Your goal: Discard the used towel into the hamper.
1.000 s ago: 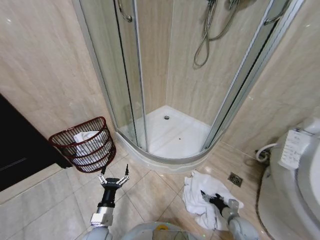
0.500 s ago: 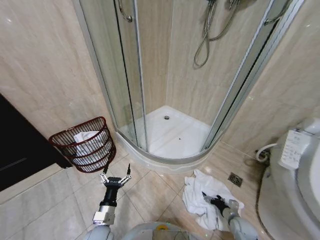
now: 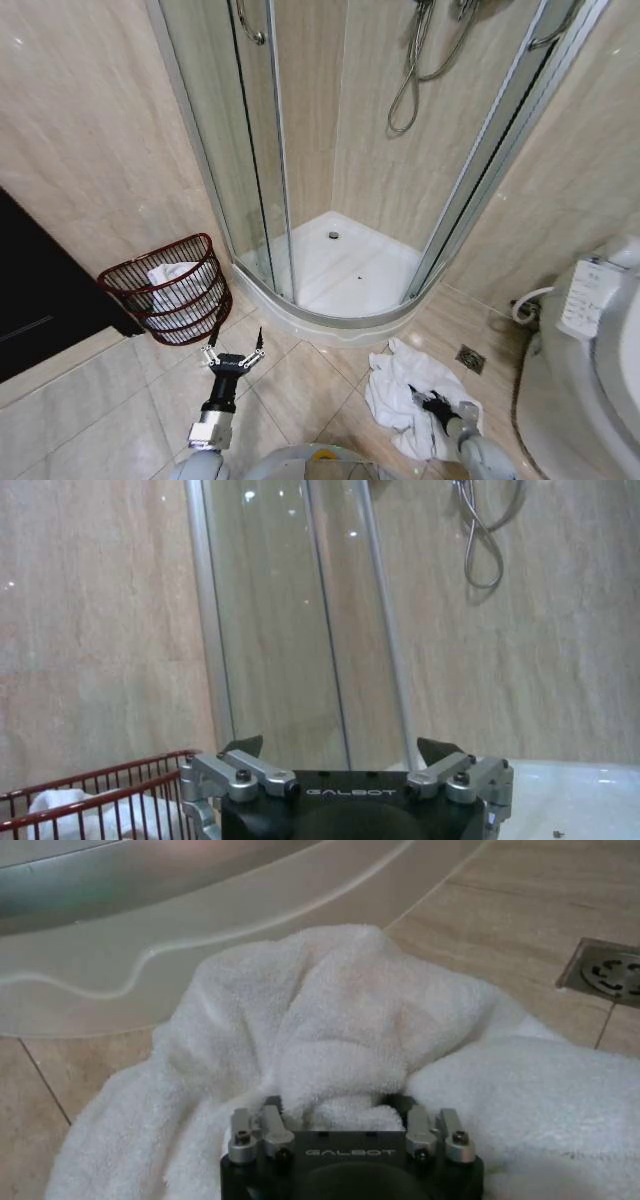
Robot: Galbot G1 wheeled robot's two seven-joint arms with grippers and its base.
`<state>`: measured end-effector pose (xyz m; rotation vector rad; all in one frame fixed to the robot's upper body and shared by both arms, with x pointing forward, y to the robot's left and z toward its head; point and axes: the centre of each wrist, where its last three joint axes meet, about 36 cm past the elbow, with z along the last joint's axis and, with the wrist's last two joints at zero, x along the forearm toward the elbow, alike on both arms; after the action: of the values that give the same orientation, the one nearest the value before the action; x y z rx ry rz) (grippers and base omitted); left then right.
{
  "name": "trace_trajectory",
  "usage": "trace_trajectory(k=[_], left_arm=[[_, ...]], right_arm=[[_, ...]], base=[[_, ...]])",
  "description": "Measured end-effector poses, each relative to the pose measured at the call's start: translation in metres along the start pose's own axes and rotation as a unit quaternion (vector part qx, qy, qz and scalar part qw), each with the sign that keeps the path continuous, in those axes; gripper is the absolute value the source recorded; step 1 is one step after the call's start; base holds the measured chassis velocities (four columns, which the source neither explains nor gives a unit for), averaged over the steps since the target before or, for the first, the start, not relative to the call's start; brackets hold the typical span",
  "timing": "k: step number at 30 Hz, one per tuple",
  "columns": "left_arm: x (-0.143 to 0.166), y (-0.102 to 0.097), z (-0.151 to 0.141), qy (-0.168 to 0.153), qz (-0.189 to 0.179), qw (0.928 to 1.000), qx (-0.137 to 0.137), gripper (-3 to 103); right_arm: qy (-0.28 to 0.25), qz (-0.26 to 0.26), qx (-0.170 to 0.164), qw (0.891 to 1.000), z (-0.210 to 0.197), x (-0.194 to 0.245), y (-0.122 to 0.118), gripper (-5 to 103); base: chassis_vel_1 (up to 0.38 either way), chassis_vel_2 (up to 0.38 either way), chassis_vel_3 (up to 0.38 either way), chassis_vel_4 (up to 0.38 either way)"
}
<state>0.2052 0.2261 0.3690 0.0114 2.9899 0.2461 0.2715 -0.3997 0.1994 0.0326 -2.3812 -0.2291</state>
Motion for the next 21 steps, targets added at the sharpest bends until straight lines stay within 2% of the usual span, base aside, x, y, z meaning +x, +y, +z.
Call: trace_trajectory(k=[2, 6, 9, 13, 15, 17, 19, 20, 21], left_arm=[[-0.001, -0.001, 0.000, -0.001, 0.000, 1.0000, 0.000, 100], [-0.001, -0.001, 0.000, -0.001, 0.000, 1.0000, 0.000, 100], [-0.001, -0.002, -0.002, -0.001, -0.002, 1.0000, 0.000, 100], [-0.001, -0.001, -0.002, 0.000, -0.003, 1.0000, 0.000, 100], [-0.001, 0.000, -0.003, 0.001, -0.005, 1.0000, 0.002, 100], [-0.001, 0.000, -0.003, 0.001, -0.005, 1.0000, 0.003, 100], [-0.001, 0.001, -0.004, 0.000, -0.006, 1.0000, 0.004, 100], [-0.002, 0.001, -0.004, -0.001, -0.007, 1.0000, 0.007, 100], [-0.002, 0.001, -0.004, -0.001, -0.007, 1.0000, 0.007, 100]], right_arm=[[-0.001, 0.000, -0.001, 1.000, 0.001, 0.000, -0.001, 54], [-0.002, 0.001, -0.002, 1.000, 0.003, -0.001, -0.001, 47], [-0.005, 0.002, -0.002, 1.000, 0.004, -0.003, -0.002, 35], [-0.014, 0.006, 0.000, 1.000, 0.005, -0.005, -0.001, 32], [-0.029, 0.017, 0.000, 0.999, 0.004, -0.006, 0.003, 22], [-0.031, 0.019, 0.000, 0.999, 0.004, -0.006, 0.004, 22], [-0.054, 0.033, -0.002, 0.998, -0.002, -0.003, 0.014, 16], [-0.083, 0.044, -0.006, 0.996, -0.007, 0.002, 0.023, 16], [-0.083, 0.044, -0.006, 0.996, -0.007, 0.002, 0.023, 16]], base=[[0.000, 0.000, 0.000, 0.000], [0.000, 0.000, 0.000, 0.000], [0.000, 0.000, 0.000, 0.000], [0.000, 0.000, 0.000, 0.000], [0.000, 0.000, 0.000, 0.000], [0.000, 0.000, 0.000, 0.000], [0.000, 0.000, 0.000, 0.000], [0.000, 0.000, 0.000, 0.000], [0.000, 0.000, 0.000, 0.000]])
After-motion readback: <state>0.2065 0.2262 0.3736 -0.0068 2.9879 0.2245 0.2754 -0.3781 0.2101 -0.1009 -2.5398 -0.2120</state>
